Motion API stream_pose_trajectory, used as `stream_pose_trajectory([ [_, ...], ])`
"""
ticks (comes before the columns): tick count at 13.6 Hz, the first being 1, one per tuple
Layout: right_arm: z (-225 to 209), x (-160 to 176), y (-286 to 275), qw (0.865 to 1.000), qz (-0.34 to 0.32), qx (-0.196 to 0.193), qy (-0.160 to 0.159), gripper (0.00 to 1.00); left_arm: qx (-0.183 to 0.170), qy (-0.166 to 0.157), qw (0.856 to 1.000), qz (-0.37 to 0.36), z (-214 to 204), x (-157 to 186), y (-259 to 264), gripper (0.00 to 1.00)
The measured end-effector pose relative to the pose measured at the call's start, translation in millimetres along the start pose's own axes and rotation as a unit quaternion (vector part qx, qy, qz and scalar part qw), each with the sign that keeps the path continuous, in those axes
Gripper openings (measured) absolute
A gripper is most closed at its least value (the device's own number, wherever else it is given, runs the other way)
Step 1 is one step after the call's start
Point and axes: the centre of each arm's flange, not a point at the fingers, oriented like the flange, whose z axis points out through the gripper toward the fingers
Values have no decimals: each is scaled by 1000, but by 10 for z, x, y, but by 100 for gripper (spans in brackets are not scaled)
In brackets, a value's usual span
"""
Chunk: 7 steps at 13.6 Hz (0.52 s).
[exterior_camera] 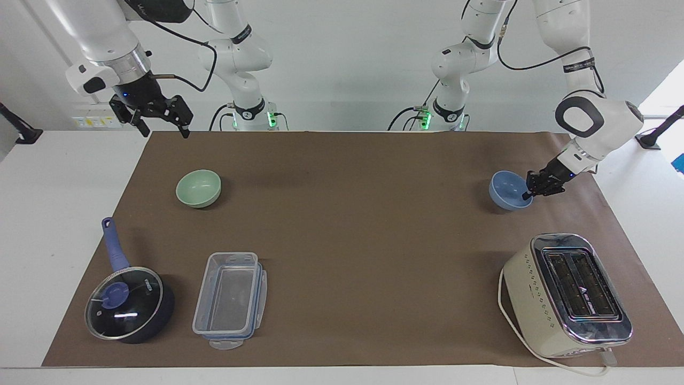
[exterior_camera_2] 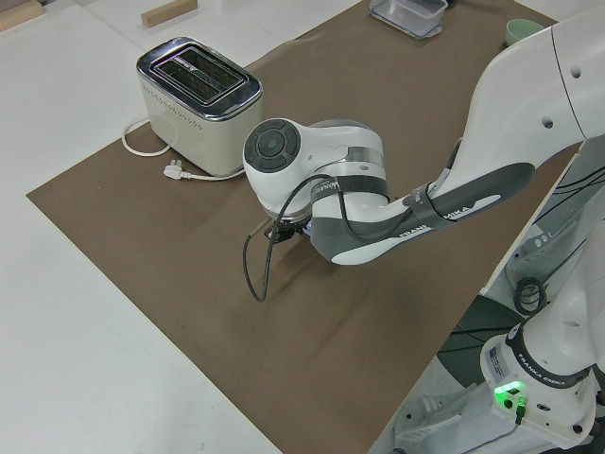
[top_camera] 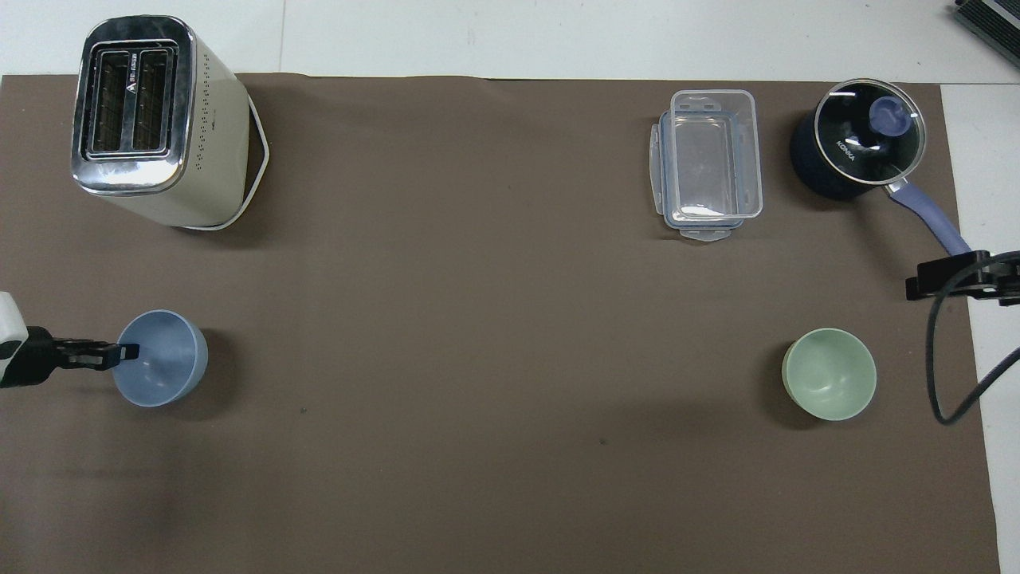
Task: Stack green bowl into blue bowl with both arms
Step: 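Carry the blue bowl with the left gripper to the table center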
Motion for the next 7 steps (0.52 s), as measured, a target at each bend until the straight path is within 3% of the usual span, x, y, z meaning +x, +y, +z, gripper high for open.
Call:
stream_pose_trajectory([
  [4,0,0,0,1000,0,0,0,100,13,30,999,-15,-401,184,466,4],
  [7,0,0,0,1000,0,0,0,100,34,7,999,-31,-359,422,1180,4],
])
